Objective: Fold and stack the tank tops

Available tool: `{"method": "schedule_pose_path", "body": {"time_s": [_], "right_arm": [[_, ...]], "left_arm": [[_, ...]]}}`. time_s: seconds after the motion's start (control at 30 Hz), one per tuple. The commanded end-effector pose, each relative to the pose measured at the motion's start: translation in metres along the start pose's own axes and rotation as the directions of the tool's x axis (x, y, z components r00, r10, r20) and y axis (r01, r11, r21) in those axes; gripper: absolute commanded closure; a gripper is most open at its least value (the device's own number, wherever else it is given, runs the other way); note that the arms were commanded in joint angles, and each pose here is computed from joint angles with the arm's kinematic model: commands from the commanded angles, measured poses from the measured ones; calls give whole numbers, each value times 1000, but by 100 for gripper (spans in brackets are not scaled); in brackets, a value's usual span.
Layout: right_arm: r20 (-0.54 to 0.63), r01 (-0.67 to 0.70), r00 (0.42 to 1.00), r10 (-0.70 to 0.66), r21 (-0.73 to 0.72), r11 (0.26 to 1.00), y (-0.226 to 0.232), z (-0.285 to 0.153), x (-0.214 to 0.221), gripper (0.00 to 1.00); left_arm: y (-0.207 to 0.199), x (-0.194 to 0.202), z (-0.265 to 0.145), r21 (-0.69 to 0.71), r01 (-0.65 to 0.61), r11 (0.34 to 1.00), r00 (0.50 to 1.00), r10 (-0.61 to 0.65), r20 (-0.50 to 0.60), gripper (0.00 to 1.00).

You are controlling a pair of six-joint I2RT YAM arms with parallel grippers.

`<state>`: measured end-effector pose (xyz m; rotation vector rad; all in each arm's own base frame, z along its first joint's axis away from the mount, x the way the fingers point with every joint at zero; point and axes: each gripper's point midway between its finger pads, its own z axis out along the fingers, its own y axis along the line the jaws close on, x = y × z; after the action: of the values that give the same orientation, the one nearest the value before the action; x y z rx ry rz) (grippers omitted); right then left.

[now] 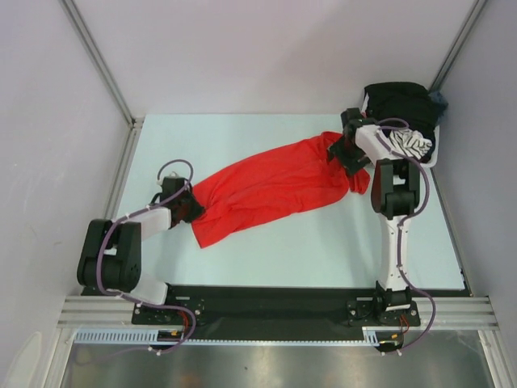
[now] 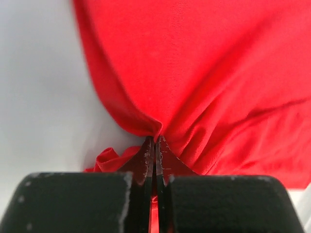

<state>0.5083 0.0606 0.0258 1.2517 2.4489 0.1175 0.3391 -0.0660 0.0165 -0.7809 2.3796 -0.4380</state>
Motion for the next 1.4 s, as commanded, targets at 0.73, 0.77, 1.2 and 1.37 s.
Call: {"method": "schedule_pose_path", "body": {"time_s": [0.73,0.77,1.2,1.37], "right_arm": [[216,-69,971,99,-141,988,-92,5,-106,5],[242,-87,964,107,-92,992,-104,-2,-108,4],[253,-51,965,65,-62,997,-98,-38,-64,0],[295,-97,947,129,-121,988,-108,-60,-31,1]], "left_arm": [[-8,54,-43,15,-95,995,994,95,-55,100],[-11,53,-44,23,-96,995,994,97,-56,100],[-7,48,-47,12,-116,993,992,116,-42,100],[-5,34,-45,17,-89,996,996,89,-32,100]]}}
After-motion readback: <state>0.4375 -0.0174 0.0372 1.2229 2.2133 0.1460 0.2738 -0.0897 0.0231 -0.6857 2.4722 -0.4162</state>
